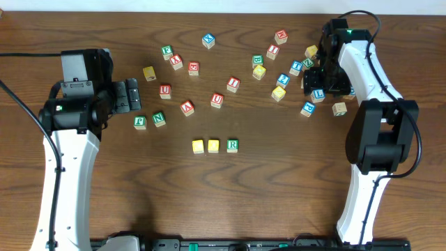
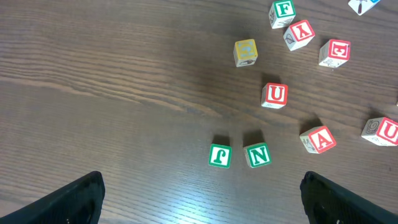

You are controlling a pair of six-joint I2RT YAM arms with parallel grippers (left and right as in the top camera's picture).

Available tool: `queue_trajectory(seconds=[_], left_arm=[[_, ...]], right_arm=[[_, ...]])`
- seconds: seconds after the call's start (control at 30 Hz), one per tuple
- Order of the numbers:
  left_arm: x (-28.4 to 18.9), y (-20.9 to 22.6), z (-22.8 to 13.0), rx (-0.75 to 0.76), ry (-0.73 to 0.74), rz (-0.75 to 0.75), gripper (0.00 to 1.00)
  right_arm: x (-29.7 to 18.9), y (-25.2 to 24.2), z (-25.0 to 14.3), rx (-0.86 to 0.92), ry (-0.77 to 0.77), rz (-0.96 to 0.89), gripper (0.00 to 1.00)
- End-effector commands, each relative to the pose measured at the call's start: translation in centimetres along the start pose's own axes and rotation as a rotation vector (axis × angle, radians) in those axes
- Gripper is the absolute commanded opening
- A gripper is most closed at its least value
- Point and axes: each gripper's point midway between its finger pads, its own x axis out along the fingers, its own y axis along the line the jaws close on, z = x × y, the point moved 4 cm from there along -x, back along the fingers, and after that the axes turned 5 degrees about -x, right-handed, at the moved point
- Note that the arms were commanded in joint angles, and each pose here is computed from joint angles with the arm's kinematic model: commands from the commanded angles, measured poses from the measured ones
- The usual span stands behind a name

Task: Spell out CORL
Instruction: 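Lower the right gripper onto the blue L block and grasp it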

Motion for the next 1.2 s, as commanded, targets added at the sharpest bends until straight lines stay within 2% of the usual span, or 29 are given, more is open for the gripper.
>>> queue_trajectory(seconds=[0.0,0.17,0.5,0.77,0.87,0.9,0.93,1.17], left_arm=[[0.1,0.0,0.1,0.003,0.002,-0.003,0.99],[0.1,0.0,0.1,0.003,0.002,-0.003,0.99],[0.1,0.0,0.1,0.004,0.002,-0.003,0.99],[0.1,0.0,0.1,0.003,0.002,-0.003,0.99],[0.1,0.0,0.1,0.003,0.002,-0.003,0.99],[0.1,0.0,0.1,0.003,0.002,-0.003,0.99],[0.1,0.0,0.1,0.003,0.002,-0.003,0.99],[0.1,0.0,0.1,0.003,0.002,-0.003,0.99]], right_arm=[[0.0,1.0,0.1,-0.080,-0.001,0.054,0.75],[0.2,0.9,0.1,-0.087,-0.003,0.046,0.70],[3.4,0.8,-0.3,-0.082,-0.010,-0.006,0.72],[0.9,0.5,0.1,-0.083,-0.075,-0.033,0.72],[0.1,0.5,0.2,-0.083,-0.092,-0.034,0.65],[-0.2,0.5,0.2,-0.082,-0.097,-0.034,0.54],[-0.3,0.5,0.1,-0.082,-0.097,-0.034,0.49],[-0.3,0.5,0.1,-0.083,-0.096,-0.034,0.47]])
